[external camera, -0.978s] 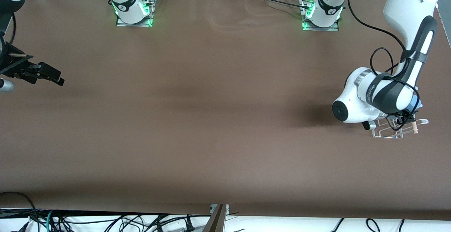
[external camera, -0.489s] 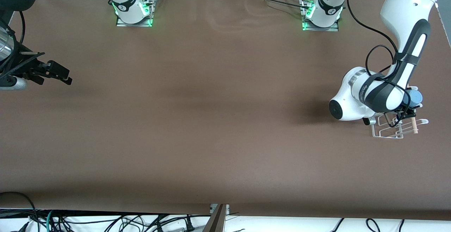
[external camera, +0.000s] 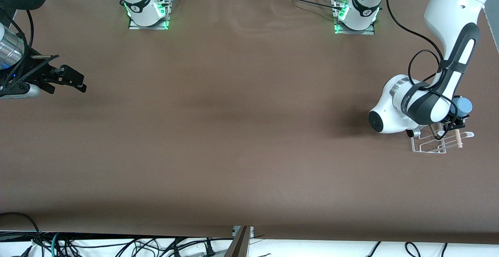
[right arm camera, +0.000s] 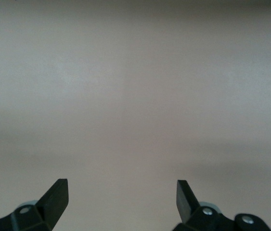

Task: Transfer cup to left arm and place on rack
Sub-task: 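Lower the cup onto a rack hook with the left gripper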

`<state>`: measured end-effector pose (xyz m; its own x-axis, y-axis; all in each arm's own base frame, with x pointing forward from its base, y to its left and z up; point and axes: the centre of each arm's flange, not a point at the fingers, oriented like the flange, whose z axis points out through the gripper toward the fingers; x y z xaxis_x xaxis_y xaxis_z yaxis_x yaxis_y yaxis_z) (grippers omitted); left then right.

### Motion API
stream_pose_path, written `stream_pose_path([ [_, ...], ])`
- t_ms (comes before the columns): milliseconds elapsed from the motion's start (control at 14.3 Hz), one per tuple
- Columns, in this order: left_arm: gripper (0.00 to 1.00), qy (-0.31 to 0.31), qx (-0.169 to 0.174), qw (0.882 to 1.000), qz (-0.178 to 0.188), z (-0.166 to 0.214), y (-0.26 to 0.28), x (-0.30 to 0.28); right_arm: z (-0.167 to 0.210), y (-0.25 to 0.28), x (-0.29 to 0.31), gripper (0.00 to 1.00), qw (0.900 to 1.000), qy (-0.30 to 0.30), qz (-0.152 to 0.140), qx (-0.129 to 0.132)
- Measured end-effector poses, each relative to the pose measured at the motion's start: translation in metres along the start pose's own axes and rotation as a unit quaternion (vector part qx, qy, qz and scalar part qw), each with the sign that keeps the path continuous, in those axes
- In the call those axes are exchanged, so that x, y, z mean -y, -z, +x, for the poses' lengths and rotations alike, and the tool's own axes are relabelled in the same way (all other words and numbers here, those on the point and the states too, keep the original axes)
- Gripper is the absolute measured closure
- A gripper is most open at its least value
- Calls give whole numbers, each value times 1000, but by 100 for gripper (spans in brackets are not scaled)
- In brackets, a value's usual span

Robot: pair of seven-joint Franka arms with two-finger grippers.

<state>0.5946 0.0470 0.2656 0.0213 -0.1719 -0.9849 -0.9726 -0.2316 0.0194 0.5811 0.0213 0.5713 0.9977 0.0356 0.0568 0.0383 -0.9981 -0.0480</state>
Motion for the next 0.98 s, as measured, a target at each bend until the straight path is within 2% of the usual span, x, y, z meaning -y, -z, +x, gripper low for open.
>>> stream_pose_path([
  [279,26,7,15,1000,16,10,-2,-7,-1,3,2,0,1000,2,0,3],
  [978,26,36,26,999,28,25,-6,-16,0,1,1,0,1000,1,0,5],
])
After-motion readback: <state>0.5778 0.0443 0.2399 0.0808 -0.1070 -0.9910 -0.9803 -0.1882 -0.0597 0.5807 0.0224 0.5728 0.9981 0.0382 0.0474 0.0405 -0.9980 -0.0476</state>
